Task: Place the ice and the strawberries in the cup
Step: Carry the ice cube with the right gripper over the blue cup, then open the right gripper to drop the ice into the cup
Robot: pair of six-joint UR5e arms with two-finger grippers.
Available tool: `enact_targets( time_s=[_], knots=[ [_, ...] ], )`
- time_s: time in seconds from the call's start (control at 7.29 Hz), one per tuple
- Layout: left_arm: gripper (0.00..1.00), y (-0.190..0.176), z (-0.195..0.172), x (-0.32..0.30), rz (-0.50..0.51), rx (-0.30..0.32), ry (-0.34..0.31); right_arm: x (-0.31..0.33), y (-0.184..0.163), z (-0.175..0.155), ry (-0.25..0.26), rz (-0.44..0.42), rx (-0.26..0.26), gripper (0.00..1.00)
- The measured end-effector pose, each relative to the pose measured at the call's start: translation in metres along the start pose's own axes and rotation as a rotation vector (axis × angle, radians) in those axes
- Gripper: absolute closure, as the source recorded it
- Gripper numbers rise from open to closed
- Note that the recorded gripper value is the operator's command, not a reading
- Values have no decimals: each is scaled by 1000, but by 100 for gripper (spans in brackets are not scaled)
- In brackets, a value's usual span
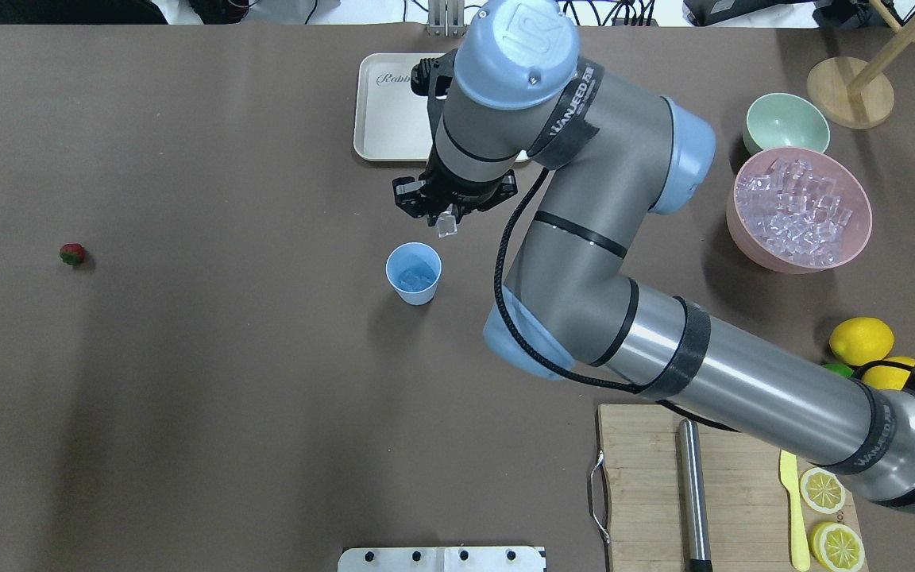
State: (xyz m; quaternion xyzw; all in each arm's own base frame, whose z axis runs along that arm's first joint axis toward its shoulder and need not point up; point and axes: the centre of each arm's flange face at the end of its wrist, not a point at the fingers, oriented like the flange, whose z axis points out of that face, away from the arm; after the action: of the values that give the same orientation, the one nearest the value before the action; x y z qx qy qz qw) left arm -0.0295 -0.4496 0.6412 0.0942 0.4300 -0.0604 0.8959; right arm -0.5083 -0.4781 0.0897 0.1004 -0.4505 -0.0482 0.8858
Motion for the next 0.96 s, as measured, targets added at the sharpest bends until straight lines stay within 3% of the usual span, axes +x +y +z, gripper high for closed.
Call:
enact_targets(
  time_s=[0.27, 0.69, 0.96],
  knots=[
    [2, 0, 0, 0, 0, 0, 0, -23, 16, 19, 31, 9, 5, 88],
    [2, 0, 0, 0, 0, 0, 0, -20, 14, 47, 87, 12, 3, 87],
    [2, 0, 1, -1, -3, -2, -1, -31, 22, 56, 98, 3, 8, 86]
  ],
)
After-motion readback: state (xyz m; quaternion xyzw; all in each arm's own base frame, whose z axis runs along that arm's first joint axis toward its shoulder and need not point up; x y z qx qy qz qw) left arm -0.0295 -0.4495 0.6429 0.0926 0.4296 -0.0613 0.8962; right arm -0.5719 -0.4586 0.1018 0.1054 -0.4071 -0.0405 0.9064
